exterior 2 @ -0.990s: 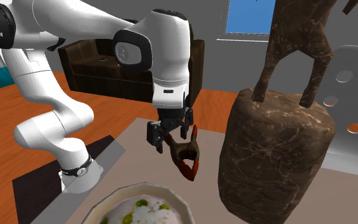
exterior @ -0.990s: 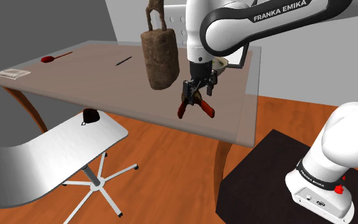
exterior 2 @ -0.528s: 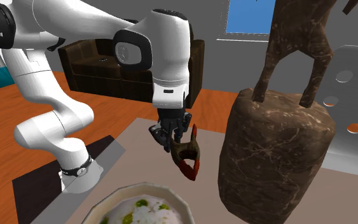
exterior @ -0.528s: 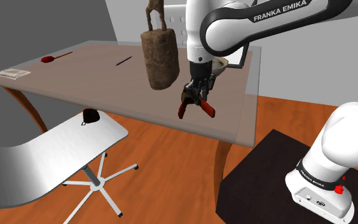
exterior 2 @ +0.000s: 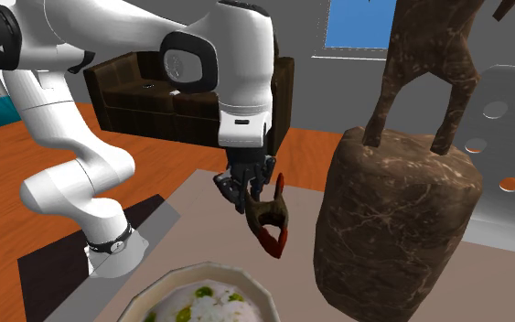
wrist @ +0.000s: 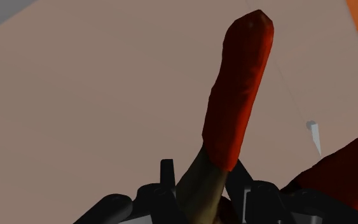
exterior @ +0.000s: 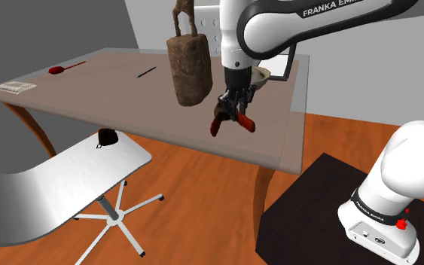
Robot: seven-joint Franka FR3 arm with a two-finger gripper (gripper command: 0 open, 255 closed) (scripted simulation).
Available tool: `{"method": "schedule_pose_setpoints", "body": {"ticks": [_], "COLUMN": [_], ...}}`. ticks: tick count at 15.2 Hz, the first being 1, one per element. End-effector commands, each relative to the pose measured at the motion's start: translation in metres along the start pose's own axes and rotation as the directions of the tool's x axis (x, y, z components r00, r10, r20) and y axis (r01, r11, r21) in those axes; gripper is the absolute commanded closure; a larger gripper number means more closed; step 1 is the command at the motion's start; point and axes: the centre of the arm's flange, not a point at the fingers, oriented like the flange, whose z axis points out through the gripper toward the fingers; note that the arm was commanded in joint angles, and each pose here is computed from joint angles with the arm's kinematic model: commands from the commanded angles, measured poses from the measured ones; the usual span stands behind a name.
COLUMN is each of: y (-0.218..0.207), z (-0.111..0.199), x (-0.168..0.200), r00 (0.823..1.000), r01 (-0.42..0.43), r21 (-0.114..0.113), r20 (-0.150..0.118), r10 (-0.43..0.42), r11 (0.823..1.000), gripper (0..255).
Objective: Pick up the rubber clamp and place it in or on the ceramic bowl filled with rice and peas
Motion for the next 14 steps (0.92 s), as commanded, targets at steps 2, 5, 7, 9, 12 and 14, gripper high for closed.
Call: {"method": "schedule_pose_setpoints", "body": {"ticks": [2, 5, 7, 9, 12, 14], "y": [0.001, 0.001, 0.001, 0.001, 0.001, 0.001], "z": [-0.017, -0.033, -0.044, -0.054, -0.070, -0.081], "x": [0.001, 0.001, 0.001, 0.001, 0.001, 0.001], "r00": [1.000, 1.000, 1.000, 1.000, 1.000, 1.000], "r01": [0.000, 0.000, 0.000, 0.000, 0.000, 0.000], "r21": [0.000, 0.000, 0.000, 0.000, 0.000, 0.000], "r20": [0.000, 0.000, 0.000, 0.000, 0.000, 0.000], "r10": [0.000, 0.000, 0.000, 0.000, 0.000, 0.000], "r11": [1.000, 1.000, 1.000, 1.000, 1.000, 1.000], "gripper": [255, 255, 255, 255, 255, 255]}}
